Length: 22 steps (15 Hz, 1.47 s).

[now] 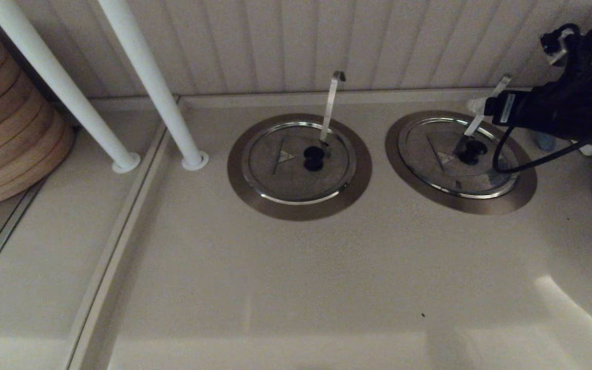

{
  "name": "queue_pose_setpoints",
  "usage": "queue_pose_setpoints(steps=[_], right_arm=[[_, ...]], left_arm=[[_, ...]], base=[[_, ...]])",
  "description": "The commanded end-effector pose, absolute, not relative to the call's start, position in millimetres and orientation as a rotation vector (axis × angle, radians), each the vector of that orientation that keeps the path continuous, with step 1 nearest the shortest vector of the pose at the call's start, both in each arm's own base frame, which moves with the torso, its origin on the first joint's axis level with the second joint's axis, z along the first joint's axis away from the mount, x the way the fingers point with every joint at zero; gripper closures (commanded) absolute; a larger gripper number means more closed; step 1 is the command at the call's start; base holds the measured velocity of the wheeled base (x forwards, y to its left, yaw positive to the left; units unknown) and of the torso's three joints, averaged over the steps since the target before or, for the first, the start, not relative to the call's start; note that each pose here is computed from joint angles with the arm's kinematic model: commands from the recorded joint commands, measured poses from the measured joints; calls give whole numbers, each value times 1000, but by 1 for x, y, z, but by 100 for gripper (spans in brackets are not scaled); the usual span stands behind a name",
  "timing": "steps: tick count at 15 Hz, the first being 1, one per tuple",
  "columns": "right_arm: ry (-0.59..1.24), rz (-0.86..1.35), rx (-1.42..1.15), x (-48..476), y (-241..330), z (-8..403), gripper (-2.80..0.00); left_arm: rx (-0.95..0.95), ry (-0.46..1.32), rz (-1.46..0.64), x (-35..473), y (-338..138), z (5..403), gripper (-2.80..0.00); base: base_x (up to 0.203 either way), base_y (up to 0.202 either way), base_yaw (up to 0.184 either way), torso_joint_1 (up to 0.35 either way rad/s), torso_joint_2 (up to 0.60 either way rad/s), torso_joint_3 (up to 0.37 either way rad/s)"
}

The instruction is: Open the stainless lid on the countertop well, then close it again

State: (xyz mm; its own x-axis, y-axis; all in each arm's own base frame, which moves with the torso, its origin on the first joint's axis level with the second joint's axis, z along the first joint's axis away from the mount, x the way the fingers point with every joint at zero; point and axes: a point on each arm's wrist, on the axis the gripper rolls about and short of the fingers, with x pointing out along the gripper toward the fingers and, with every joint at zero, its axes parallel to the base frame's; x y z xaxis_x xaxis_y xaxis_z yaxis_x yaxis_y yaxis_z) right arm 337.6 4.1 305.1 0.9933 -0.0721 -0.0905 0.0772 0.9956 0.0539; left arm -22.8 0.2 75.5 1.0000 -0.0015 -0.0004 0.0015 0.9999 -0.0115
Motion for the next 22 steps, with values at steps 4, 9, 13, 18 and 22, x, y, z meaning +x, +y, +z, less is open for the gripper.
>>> queue_pose_setpoints(steps=[4, 9, 13, 18, 22], right_arm=[[-34, 9, 43, 264, 9, 348, -280], [-72, 25, 37, 174, 7, 380, 0], [-20, 57, -4, 88, 4, 368, 0], [-39, 33, -40, -5, 0, 303, 0], [-60, 3, -74, -52, -2, 256, 0]], left_arm=[[-12, 2, -2, -23, 0, 76, 0], [-12, 2, 0, -23, 0, 76, 0], [-12, 2, -2, -23, 0, 76, 0], [-11, 2, -1, -23, 0, 76, 0], [-11, 2, 0, -23, 0, 76, 0]], base=[[0, 0, 0, 0, 0, 0], [0, 0, 0, 0, 0, 0], [0, 0, 0, 0, 0, 0], [0, 0, 0, 0, 0, 0], [0, 0, 0, 0, 0, 0]])
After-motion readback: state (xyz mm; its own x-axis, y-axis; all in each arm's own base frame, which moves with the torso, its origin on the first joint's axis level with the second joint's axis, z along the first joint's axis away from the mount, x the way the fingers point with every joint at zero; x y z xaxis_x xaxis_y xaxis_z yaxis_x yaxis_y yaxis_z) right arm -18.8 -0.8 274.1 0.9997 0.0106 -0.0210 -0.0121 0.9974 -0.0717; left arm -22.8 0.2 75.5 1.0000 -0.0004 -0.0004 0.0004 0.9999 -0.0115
